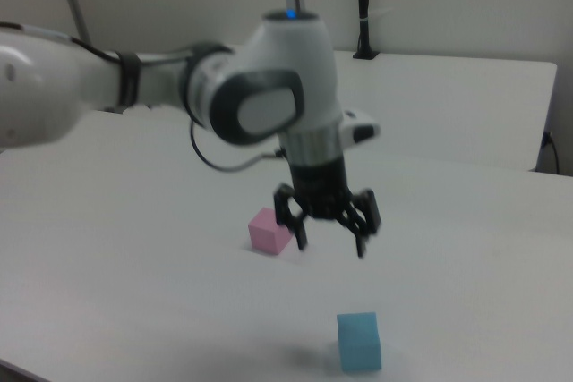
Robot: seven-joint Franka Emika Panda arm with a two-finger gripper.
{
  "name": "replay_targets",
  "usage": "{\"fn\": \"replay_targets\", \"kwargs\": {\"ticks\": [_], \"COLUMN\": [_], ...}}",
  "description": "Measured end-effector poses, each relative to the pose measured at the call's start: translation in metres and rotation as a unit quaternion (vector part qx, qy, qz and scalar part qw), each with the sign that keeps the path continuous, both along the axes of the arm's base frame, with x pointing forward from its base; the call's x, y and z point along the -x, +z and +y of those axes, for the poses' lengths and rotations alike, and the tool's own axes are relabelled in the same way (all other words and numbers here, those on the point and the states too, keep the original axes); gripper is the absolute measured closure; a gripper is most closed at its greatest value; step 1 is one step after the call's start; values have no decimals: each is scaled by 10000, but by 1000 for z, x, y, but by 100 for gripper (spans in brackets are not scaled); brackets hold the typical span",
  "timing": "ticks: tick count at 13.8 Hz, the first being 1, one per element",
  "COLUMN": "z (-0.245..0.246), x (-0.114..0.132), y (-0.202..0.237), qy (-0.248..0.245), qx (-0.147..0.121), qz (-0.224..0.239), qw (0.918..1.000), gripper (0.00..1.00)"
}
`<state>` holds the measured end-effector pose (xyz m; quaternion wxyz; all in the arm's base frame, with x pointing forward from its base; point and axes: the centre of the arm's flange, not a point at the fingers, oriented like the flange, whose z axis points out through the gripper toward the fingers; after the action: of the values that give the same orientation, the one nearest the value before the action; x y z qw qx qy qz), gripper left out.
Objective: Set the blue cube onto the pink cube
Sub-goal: 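Lower the gripper around the light-blue cube and close it, then lift the light-blue cube and carry it above the pink cube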
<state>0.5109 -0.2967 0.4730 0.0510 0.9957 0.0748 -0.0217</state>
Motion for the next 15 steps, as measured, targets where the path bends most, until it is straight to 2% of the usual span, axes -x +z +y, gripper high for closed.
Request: {"fn": "replay_targets", "kwargs": {"ticks": [6, 10, 12, 13, 14, 15], "z": [-23, -21, -21, -21, -21, -21], "x": [8, 7, 5, 4, 4, 4], "y": [-72, -120, -130, -133, -135, -134], "qy": [952, 1143, 1172, 1177, 1180, 1185], "qx": [171, 339, 380, 389, 388, 393], "qz": [393, 583, 628, 646, 670, 661], "qw": [9945, 9912, 9904, 9902, 9900, 9900], "gripper": [0, 0, 1, 10, 28, 38]}}
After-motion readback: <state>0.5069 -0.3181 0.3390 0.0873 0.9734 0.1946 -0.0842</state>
